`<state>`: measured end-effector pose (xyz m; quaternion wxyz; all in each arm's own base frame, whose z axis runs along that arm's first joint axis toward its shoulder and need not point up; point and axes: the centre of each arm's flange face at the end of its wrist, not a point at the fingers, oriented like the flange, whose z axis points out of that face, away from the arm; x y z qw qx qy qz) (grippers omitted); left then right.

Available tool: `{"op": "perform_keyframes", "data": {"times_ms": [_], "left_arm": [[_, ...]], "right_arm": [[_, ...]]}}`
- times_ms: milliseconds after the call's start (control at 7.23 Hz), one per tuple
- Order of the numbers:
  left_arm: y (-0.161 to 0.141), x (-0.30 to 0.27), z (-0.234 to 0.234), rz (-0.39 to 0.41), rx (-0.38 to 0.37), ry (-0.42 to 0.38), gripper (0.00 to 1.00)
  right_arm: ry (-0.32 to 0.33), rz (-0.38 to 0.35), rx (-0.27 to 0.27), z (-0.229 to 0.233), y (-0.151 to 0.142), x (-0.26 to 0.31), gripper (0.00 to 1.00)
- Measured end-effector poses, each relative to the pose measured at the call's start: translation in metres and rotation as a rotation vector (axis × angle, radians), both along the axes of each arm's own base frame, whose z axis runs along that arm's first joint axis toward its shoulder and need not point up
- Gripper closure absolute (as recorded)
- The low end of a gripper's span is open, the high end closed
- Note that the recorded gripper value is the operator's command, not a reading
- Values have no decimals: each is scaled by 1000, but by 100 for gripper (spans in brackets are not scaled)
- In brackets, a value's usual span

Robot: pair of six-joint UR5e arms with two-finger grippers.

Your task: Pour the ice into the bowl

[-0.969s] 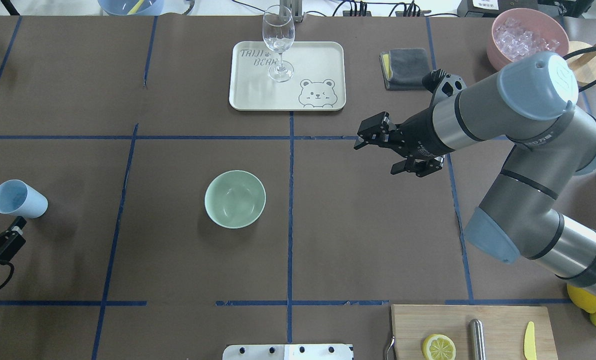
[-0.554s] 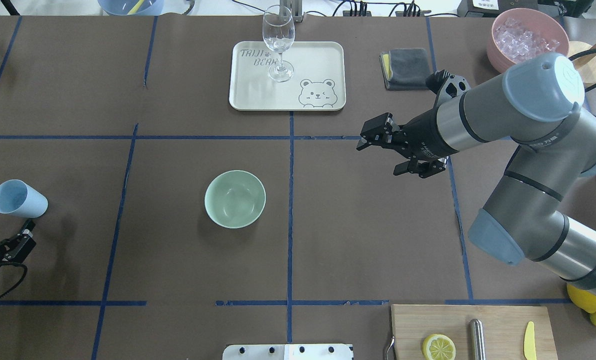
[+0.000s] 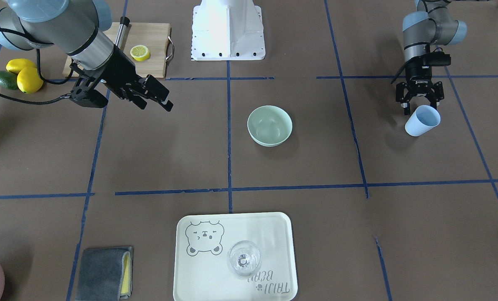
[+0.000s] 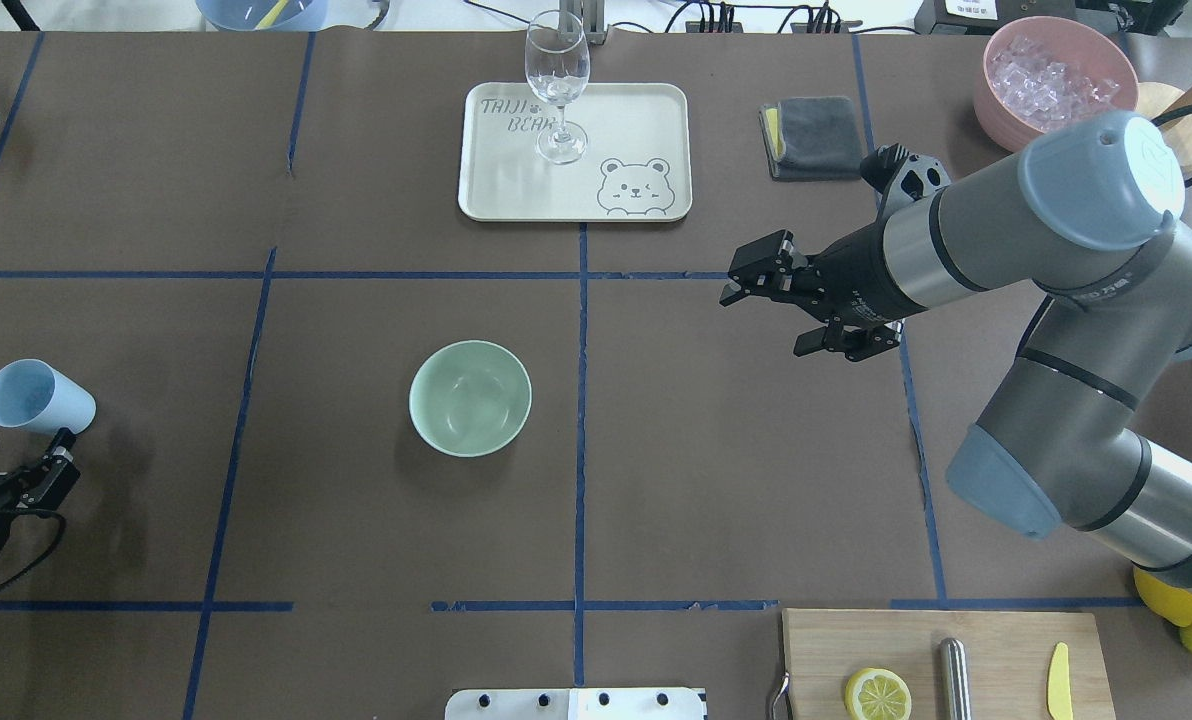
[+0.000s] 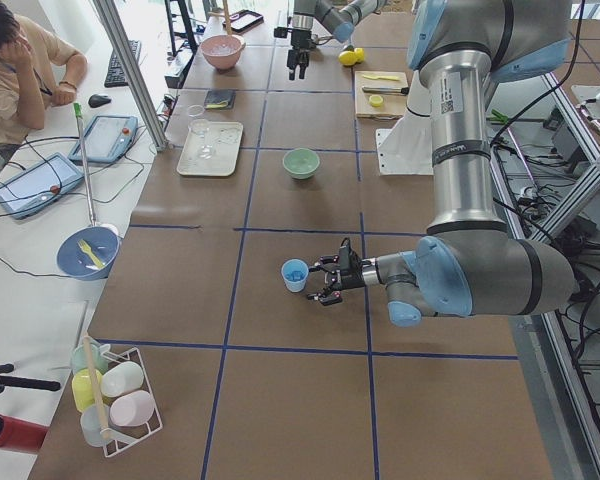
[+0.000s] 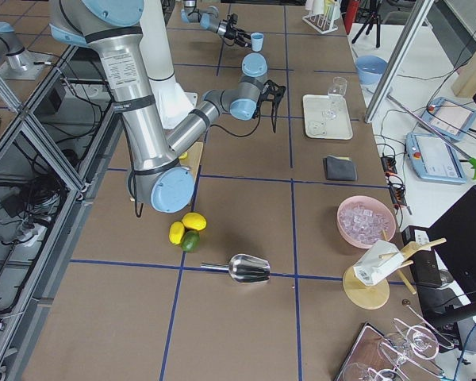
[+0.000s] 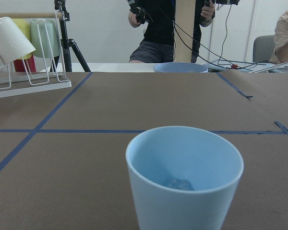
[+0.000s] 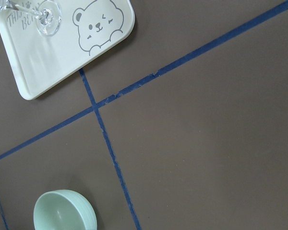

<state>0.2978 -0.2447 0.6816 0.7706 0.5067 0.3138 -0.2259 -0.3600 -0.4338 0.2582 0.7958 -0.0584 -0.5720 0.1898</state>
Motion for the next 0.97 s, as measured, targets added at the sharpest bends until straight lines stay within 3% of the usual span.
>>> {"op": "perform_keyframes", "data": {"times_ms": [692,969], "left_arm": [[-38,27,-24,-50,26,-41,3],[-50,23,-14,-76,27,-81,3]], "right_arm": [[7,2,-4,4,0,0,0],[9,1,-6,6,0,-1,0]]}}
